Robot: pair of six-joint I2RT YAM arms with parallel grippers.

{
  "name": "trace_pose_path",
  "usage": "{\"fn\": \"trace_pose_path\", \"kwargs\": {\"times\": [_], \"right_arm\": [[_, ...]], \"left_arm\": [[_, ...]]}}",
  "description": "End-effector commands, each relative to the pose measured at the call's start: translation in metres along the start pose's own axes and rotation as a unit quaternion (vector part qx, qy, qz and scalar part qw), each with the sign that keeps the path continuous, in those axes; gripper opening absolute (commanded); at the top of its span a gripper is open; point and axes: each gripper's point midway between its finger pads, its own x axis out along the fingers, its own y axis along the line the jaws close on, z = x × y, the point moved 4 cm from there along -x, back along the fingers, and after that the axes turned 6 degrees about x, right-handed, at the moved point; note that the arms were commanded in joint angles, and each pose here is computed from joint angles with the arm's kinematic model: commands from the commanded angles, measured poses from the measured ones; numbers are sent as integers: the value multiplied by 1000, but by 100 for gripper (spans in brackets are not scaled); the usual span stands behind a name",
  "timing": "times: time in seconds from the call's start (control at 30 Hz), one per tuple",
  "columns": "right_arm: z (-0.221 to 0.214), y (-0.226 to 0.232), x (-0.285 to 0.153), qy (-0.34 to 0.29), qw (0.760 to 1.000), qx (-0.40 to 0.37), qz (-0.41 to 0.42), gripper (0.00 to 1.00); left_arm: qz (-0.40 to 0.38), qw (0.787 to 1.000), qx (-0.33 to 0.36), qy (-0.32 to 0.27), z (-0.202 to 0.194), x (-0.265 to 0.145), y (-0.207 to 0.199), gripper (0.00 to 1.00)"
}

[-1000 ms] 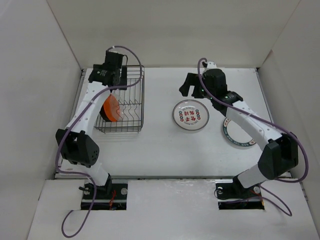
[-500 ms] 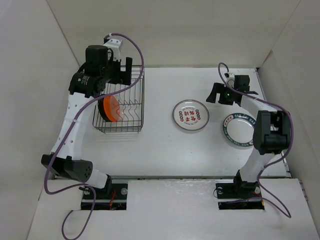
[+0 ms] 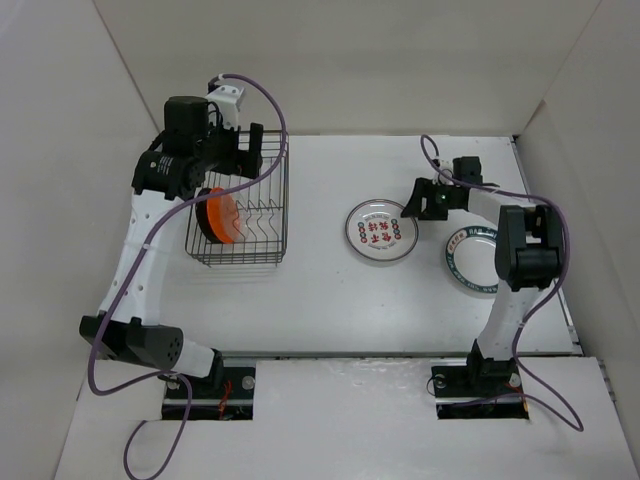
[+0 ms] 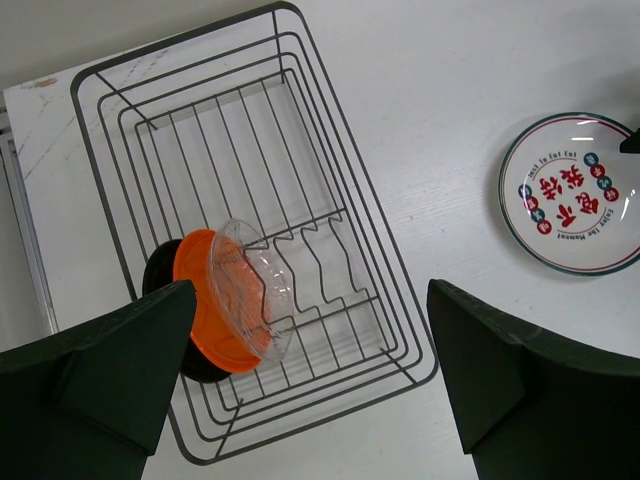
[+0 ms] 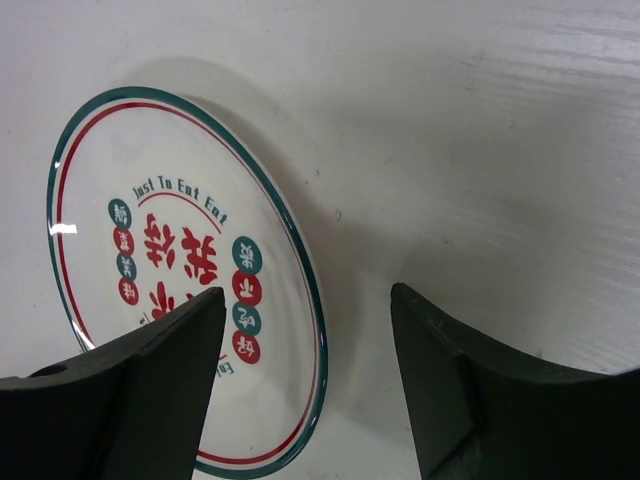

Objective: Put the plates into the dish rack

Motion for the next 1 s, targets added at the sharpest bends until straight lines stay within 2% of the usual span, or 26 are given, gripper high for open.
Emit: {"fn": "trace_pose_path", "kwargs": {"times": [0.0, 0.07, 0.1, 0.2, 0.27, 0.33, 0.37, 0.5, 0.53, 0.6, 0.7, 0.77, 0.87, 0.97], "right_arm": [[-2, 3, 1, 23, 1000, 16, -1, 72], [-3, 2, 1, 32, 999, 28, -9, 68], [-8, 0, 3, 41, 999, 34, -11, 62], [-9, -3, -1, 51, 997, 47, -32, 52], [-10, -5, -2, 53, 997, 49, -41, 52], [-15, -8, -1, 66, 995, 56, -49, 46], [-15, -8, -1, 66, 995, 56, -49, 46], [-15, -7, -3, 71, 994, 59, -50, 22], [-17, -9, -1, 75, 994, 62, -51, 11], [-16, -8, -2, 74, 994, 66, -56, 1], [-11, -5, -1, 58, 994, 77, -49, 0], [-2, 9, 1, 23, 996, 82, -1, 0], [18, 56, -11, -38, 992, 96, 71, 0], [34, 113, -21, -83, 990, 58, 98, 0]], "left_arm": [[-5, 1000, 3, -18, 5, -11, 0, 100], [-6, 1000, 1, -19, 7, -9, 2, 100], [-6, 1000, 1, -19, 7, -9, 2, 100], [-1, 1000, -4, -19, 8, -15, 8, 100], [3, 1000, -6, -19, 8, -15, 11, 100], [4, 1000, -6, -23, 11, -17, 11, 100], [4, 1000, -6, -23, 11, -17, 11, 100], [5, 1000, -7, -14, 4, -16, 16, 100], [5, 1000, -7, -14, 4, -16, 16, 100], [0, 1000, -11, -3, 1, -7, 18, 100], [-32, 999, -17, -12, 5, -2, 12, 100], [-66, 998, -20, -8, 3, 10, 5, 100], [-154, 987, -16, -38, 17, 16, -15, 100], [-239, 968, -2, -74, 28, 23, -37, 100]]}}
